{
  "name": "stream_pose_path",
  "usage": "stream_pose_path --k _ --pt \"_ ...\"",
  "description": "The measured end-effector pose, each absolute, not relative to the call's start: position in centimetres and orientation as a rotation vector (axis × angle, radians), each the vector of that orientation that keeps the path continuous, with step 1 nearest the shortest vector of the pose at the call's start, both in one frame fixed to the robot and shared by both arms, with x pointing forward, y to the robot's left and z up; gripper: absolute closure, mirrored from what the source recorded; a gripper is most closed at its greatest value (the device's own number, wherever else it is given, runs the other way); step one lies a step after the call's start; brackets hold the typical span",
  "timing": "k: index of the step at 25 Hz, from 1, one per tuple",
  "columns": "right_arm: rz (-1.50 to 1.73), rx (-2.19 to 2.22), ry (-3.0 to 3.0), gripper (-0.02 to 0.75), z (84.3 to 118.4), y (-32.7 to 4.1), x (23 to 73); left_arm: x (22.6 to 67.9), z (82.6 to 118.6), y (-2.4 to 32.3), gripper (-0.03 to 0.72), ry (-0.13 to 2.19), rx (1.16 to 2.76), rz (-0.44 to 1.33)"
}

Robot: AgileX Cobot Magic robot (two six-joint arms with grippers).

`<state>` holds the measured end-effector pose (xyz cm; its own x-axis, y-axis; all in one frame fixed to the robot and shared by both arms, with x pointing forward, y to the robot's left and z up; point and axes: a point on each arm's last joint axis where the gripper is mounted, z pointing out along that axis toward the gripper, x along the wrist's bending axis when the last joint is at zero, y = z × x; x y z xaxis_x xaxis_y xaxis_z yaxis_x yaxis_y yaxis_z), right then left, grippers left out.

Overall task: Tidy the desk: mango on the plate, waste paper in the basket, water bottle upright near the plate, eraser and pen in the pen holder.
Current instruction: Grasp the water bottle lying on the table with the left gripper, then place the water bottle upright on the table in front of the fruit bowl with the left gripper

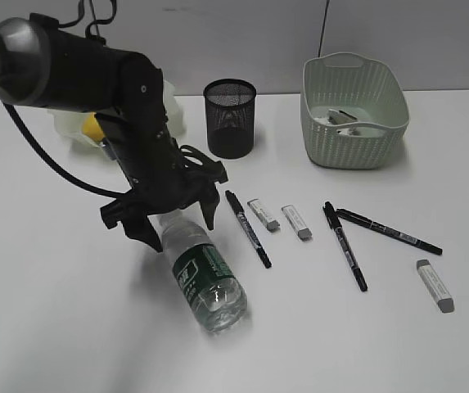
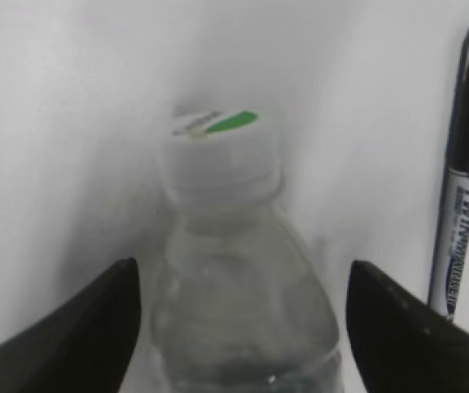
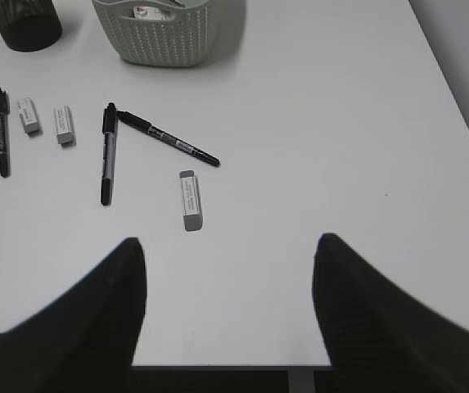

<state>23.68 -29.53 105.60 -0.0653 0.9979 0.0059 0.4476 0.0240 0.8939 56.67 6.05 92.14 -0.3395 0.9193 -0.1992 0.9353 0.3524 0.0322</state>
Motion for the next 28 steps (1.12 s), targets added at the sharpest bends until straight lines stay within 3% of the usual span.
stream_pose_path --k 14,17,19,28 --pt "0.994 1.505 1.6 0.239 105.6 -29.5 23.7 55.7 90.1 5.0 0.106 2.46 1.77 -0.143" --pt "0.994 1.505 1.6 0.239 105.6 -29.5 23.7 55.6 90.4 4.9 0.158 2.448 1.777 -0.134" --pt "0.994 1.505 1.6 0.239 105.6 -29.5 23.7 55.7 91.0 5.1 0.188 2.42 1.791 -0.101" --pt "0.993 1.505 1.6 0.239 105.6 -29.5 23.7 55.8 95.9 6.8 0.188 2.254 1.888 0.153"
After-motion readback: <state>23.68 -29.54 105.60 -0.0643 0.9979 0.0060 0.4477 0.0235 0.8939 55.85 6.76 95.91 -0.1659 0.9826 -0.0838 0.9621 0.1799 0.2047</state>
